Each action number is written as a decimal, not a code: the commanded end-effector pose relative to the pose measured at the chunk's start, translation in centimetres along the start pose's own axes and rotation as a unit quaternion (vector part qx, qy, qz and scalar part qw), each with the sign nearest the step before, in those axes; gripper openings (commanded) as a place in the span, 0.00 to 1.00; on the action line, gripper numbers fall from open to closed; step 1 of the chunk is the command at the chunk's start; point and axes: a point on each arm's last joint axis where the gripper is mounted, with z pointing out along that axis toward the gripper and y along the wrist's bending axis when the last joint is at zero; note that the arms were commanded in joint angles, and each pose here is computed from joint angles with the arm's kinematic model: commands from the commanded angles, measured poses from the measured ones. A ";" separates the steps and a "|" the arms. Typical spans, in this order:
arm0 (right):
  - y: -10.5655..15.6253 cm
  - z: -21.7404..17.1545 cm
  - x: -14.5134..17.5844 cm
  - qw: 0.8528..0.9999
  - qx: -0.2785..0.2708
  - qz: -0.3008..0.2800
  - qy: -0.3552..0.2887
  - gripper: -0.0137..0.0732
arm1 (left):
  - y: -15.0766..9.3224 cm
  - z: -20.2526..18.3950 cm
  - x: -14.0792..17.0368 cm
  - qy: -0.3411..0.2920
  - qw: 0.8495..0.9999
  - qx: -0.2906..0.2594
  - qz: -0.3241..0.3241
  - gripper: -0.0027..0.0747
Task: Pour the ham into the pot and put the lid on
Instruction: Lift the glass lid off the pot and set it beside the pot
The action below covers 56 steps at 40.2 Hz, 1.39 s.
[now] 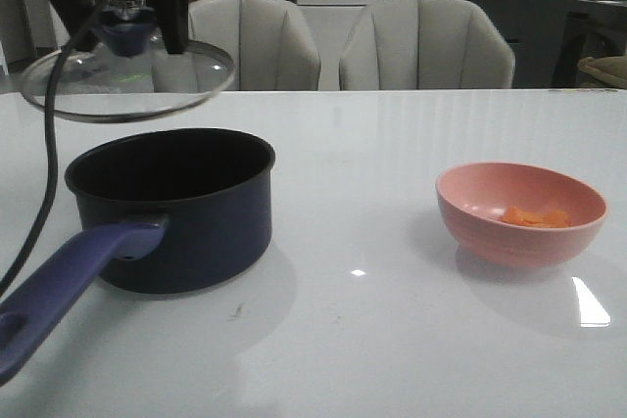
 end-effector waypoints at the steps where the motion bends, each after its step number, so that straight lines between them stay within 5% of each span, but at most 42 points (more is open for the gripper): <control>1: 0.0 -0.2 -1.0 0.999 0.004 -0.007 -0.052 0.34 | 3.0 -4.8 -0.4 -0.045 0.999 0.010 -0.017 0.37; 11: 0.0 -0.2 -1.0 0.999 0.004 -0.007 -0.052 0.34 | 11.2 -4.5 0.7 -0.025 0.996 -0.030 -0.079 0.37; 18: 0.0 -0.2 -1.0 0.999 0.004 -0.007 -0.052 0.34 | 14.0 -1.1 2.6 0.006 0.995 -0.040 -0.087 0.37; 45: 0.0 -0.2 -1.0 0.999 0.004 -0.007 -0.052 0.34 | 15.7 9.2 4.8 0.053 0.993 -0.017 -0.102 0.39; 56: 0.0 -0.2 -1.0 0.999 0.004 -0.007 -0.052 0.34 | 15.7 9.9 4.8 0.060 0.994 -0.014 -0.092 0.69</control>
